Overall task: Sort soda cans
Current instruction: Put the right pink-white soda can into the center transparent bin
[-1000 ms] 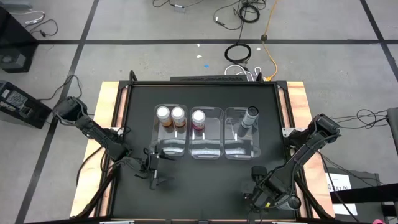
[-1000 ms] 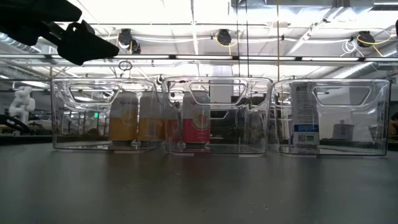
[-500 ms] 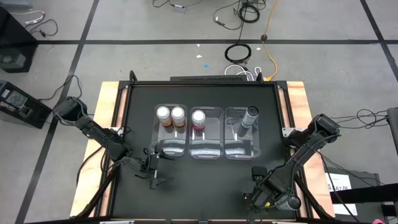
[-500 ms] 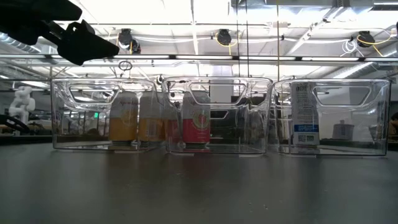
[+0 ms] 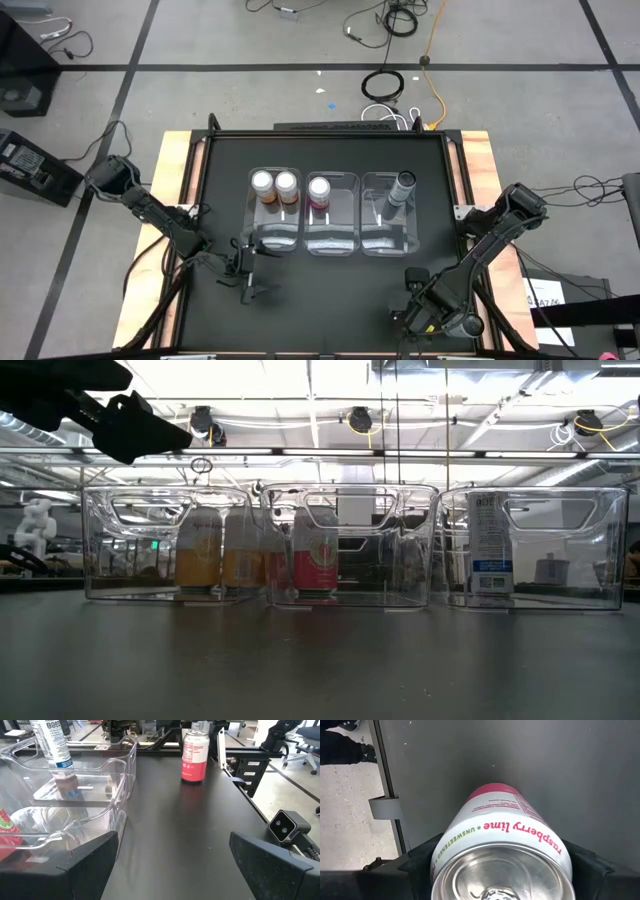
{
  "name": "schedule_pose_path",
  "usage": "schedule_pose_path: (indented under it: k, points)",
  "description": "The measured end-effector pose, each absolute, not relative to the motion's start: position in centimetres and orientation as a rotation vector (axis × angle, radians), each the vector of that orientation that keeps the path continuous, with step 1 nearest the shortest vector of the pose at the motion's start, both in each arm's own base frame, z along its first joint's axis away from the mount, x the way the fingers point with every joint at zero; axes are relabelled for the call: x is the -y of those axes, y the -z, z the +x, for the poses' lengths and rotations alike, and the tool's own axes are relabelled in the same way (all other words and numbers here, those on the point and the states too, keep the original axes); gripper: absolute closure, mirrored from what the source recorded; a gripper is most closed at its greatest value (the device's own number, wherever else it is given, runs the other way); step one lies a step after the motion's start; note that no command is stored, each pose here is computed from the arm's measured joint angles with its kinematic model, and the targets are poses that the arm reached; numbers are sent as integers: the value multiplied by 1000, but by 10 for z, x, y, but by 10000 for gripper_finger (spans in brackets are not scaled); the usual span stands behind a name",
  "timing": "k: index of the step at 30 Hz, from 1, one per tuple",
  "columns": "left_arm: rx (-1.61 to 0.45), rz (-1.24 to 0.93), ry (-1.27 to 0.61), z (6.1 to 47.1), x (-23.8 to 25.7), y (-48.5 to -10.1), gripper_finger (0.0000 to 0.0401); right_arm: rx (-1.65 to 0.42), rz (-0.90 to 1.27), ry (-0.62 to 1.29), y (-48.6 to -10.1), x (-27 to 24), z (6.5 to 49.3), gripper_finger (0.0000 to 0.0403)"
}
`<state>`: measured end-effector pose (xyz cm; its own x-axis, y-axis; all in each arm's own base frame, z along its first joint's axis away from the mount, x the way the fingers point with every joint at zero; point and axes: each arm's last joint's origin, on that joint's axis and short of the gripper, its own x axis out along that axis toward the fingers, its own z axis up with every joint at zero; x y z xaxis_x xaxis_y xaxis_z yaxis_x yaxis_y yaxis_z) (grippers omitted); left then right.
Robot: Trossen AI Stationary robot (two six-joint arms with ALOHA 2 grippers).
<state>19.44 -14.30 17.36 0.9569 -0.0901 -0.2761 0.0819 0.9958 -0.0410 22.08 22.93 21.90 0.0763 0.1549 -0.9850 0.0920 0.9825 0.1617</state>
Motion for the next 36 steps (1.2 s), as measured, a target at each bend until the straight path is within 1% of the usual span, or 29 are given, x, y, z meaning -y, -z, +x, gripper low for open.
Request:
schedule_pose_path:
  k: [4,9,18,24,30,36]
  points:
    - [-282,-29,87,194,143,-173,11,-1482,222,-55,-226,-230,222,108]
    - [-283,-27,87,194,143,-173,11,-1433,267,-61,-249,-228,227,109]
    - [-288,-30,108,194,144,-173,11,-1332,212,53,-291,-202,235,109]
    - [-289,-47,106,194,144,-173,11,-1268,212,151,-311,-170,257,109]
    - [-290,-57,110,194,144,-173,11,-1197,243,177,-330,-130,284,109]
    - [-290,-57,111,194,144,-173,11,-1082,252,188,-348,-88,307,109]
